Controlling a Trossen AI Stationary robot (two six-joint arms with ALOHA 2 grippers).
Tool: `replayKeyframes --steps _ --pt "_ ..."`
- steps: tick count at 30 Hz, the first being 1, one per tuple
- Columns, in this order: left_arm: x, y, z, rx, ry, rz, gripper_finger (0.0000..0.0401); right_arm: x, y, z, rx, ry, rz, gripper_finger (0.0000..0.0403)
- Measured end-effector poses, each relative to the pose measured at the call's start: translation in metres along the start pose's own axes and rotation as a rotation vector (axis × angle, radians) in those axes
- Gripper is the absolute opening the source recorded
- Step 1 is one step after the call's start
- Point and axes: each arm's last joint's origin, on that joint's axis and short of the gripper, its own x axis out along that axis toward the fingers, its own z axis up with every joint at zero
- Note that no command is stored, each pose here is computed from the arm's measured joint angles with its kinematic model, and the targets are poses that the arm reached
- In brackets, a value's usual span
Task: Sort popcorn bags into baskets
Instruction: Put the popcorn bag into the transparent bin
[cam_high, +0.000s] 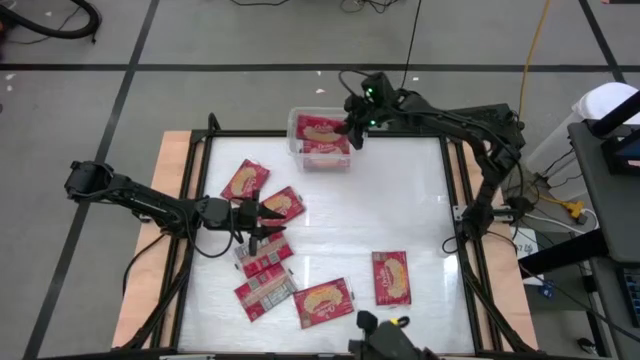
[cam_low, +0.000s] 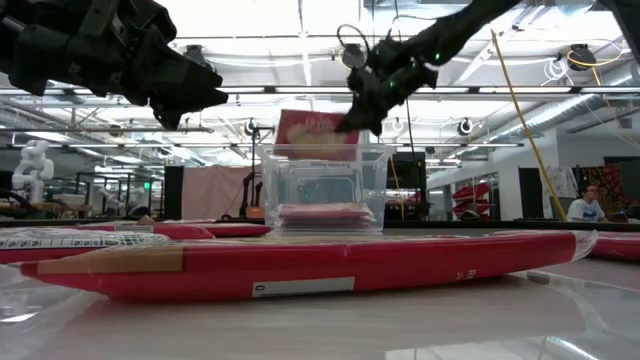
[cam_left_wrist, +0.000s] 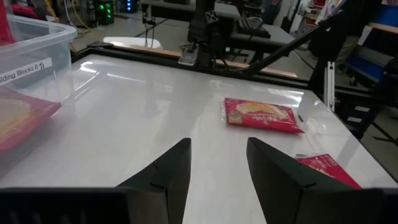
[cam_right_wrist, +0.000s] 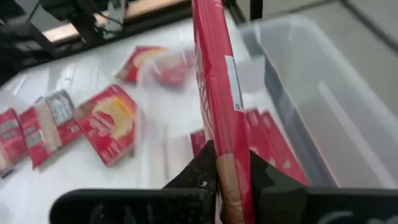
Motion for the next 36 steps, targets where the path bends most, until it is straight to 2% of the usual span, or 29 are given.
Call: replayKeyframes --steps 8,25,32,36 --pt "0.000 0.000 0.000 0.010 0.004 -0.003 0.0159 0.016 -0.015 -0.017 0.038 0.068 0.003 0.0017" --pt "0.000 -0.001 0.000 0.010 0.004 -0.009 0.0159 0.019 -0.014 -0.017 0.068 0.079 -0.050 0.0066" --pt "-0.001 -0.006 -0.001 0.013 0.007 -0.033 0.0159 0.004 0.001 -0.003 0.040 0.067 -0.208 0.0083" --pt "-0.001 -0.006 -0.001 0.006 0.007 -0.035 0.0159 -0.013 0.022 0.012 0.017 0.010 -0.201 0.0119"
